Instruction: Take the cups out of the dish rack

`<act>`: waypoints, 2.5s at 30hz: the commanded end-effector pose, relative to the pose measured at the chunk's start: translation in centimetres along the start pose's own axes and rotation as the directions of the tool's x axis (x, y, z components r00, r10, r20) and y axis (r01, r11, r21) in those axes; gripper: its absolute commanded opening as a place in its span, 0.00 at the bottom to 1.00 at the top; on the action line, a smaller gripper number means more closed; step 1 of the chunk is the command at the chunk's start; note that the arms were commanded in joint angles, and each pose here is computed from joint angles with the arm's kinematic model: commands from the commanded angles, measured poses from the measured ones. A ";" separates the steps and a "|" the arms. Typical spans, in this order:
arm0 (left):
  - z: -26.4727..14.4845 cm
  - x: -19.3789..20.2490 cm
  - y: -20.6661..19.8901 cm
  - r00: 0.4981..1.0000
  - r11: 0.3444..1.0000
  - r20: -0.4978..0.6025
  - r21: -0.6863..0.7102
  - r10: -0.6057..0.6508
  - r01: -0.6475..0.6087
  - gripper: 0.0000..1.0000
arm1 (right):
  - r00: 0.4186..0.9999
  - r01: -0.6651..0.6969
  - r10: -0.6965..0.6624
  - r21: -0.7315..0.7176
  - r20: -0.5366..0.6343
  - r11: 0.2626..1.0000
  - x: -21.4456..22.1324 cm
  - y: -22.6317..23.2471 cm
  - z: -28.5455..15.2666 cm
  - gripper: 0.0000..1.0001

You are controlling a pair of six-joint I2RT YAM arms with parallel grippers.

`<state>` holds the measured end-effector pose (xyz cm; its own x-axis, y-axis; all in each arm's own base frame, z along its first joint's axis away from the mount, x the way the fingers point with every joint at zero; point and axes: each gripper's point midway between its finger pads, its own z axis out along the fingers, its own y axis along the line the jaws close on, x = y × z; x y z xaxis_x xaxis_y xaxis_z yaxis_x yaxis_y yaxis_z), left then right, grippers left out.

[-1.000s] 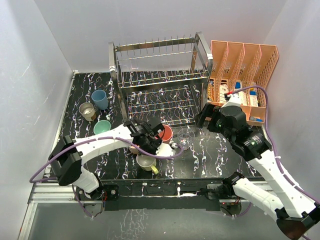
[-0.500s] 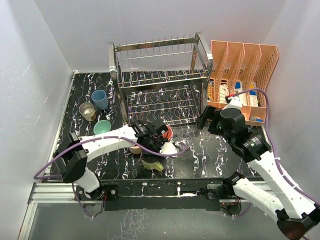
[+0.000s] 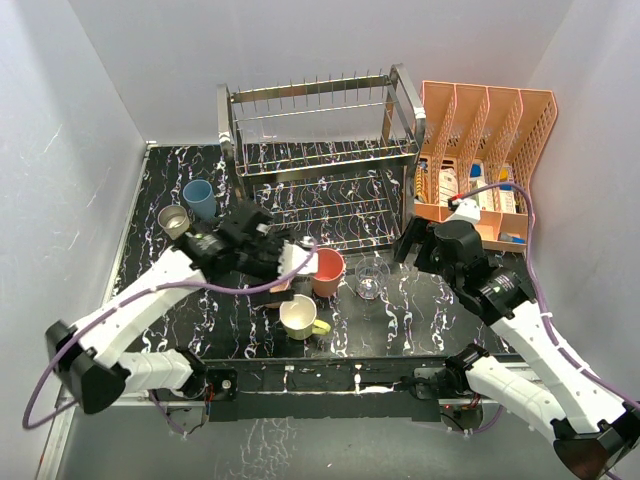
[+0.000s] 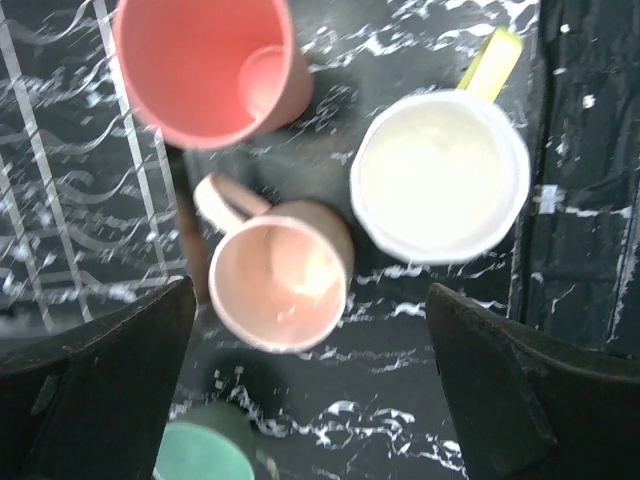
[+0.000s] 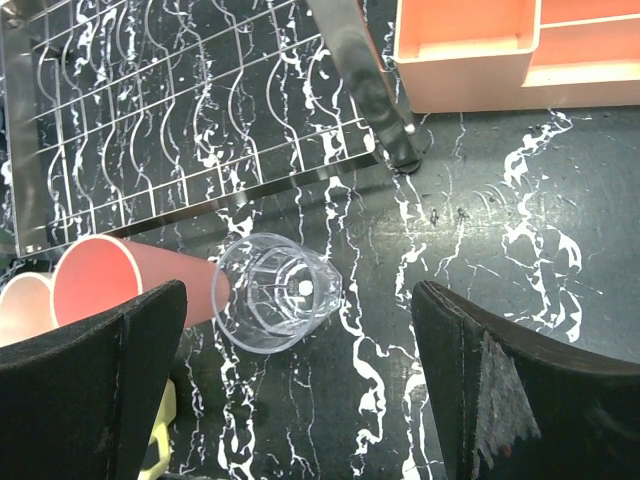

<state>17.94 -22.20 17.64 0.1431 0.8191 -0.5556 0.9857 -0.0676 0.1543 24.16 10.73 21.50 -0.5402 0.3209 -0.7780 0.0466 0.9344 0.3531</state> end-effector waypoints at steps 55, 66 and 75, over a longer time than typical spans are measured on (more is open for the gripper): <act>-6.2 27.6 13.4 0.353 -0.070 0.858 -0.406 -0.373 0.911 0.97 | 0.835 -0.049 -0.203 0.437 0.511 0.898 -1.3 -17.4 11.1 0.98; -3.5 28.8 15.5 0.394 -0.066 0.836 -0.449 -0.382 0.891 0.97 | 0.832 0.030 -0.228 0.370 0.506 0.929 -2.3 -16.8 13.2 0.98; -0.4 29.9 15.1 0.457 -0.081 0.789 -0.531 -0.411 0.844 0.97 | 0.834 0.215 -0.307 0.243 0.458 0.946 -0.7 -14.5 15.7 0.98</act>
<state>37.27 1.05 5.53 -0.2492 -0.0944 -0.9638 0.0348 0.9937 -0.1063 34.88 -3.01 6.38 -0.1715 0.1115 -0.9789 0.2917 0.9548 0.0577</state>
